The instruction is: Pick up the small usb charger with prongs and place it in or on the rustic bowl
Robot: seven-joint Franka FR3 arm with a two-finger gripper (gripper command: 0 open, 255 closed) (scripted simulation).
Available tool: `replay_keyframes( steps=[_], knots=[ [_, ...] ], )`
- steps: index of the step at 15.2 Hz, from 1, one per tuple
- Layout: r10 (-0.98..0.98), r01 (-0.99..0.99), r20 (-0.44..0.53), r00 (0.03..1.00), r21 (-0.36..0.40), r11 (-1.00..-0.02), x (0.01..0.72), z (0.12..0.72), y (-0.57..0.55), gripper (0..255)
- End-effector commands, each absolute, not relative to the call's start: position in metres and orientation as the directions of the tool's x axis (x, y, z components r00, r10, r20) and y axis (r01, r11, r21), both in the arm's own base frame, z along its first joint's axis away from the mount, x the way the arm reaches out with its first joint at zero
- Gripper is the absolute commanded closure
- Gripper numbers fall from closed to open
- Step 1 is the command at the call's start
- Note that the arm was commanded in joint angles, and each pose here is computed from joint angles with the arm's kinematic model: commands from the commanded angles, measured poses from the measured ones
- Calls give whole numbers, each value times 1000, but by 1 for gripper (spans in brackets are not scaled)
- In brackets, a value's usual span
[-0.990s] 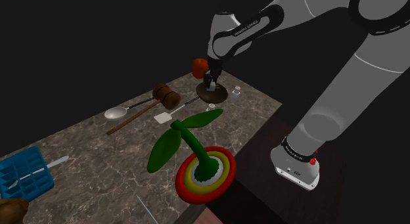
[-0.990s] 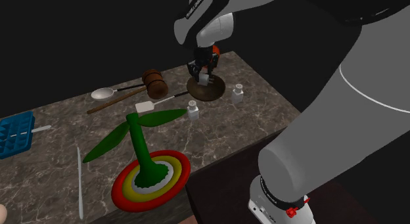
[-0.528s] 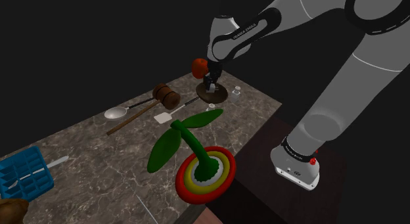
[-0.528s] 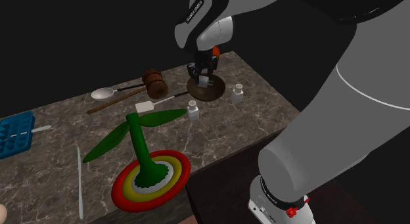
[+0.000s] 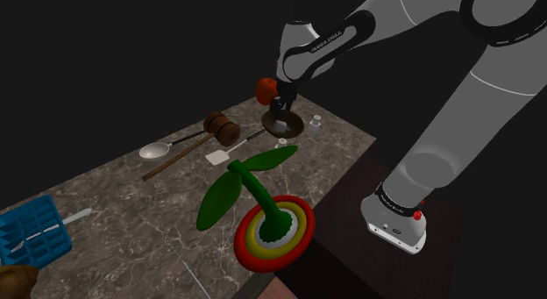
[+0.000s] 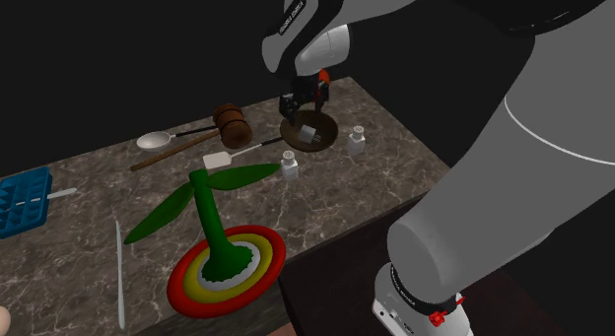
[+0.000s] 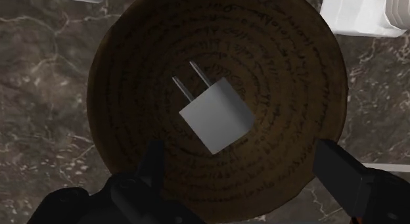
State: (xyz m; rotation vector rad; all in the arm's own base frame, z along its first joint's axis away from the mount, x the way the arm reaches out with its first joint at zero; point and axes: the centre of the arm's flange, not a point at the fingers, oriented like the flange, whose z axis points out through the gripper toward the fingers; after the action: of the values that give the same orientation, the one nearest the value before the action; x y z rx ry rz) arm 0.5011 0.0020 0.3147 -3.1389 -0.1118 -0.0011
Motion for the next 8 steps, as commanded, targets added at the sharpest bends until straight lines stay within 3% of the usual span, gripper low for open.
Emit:
replay_keyframes(
  steps=[1, 4, 8],
  knots=[
    [71, 71, 1, 997, -1, -997, 501, 328, 2, 0],
    [71, 71, 1, 997, -1, -997, 501, 365, 2, 0],
    [71, 71, 1, 997, -1, -997, 501, 365, 2, 0]
  ],
)
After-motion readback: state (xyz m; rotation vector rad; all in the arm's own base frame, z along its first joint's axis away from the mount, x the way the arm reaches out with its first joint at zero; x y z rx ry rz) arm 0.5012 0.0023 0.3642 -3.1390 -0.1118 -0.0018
